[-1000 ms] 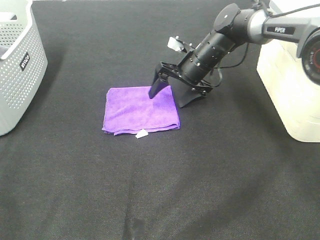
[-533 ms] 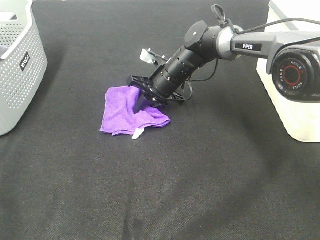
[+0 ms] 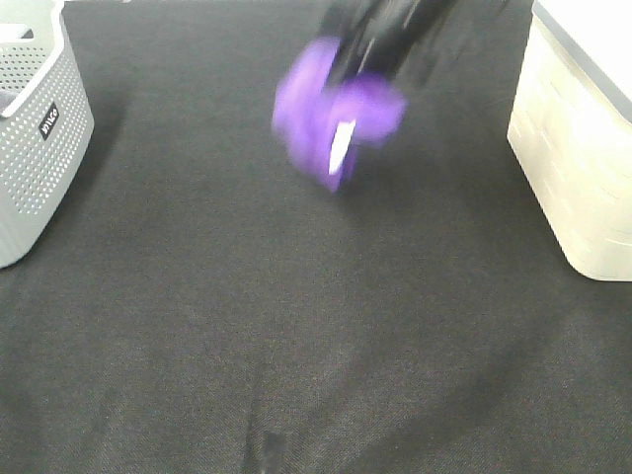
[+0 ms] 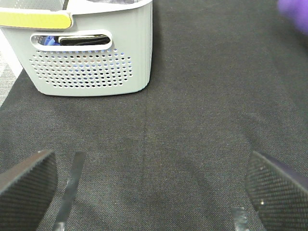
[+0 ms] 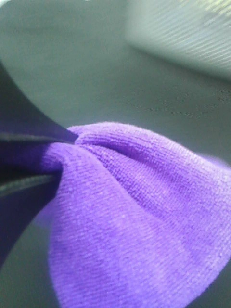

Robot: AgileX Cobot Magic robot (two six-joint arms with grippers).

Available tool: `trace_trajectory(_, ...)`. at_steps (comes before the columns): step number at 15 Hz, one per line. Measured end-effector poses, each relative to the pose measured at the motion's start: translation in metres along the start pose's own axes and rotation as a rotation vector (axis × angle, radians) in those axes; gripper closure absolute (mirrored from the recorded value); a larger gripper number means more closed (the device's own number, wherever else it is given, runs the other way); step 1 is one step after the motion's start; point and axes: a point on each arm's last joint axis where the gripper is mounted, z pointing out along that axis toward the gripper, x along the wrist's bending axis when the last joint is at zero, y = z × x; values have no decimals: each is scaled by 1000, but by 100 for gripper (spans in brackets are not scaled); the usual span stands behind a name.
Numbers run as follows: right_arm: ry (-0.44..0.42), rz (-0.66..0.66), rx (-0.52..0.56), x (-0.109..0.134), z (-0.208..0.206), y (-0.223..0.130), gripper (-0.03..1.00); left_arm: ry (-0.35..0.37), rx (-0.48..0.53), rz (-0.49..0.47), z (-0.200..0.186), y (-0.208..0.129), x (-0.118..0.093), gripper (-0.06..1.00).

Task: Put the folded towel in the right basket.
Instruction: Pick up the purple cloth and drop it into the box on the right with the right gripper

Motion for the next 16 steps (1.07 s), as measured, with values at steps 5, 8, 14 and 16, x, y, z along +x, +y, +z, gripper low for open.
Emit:
trace_trajectory(5, -371, 90, -369, -79, -209, 7, 86, 0, 0, 0, 0, 0, 0, -4)
trace_trajectory(8, -528, 173, -356, -122, -233, -8, 86, 0, 0, 0, 0, 0, 0, -4)
trace_trajectory(14, -629, 346, -139, -186, -189, -41, 18, 0, 0, 0, 0, 0, 0, -4)
trace_trajectory(16, -578, 345, -121, -189, -179, -43, 3, 0, 0, 0, 0, 0, 0, -4)
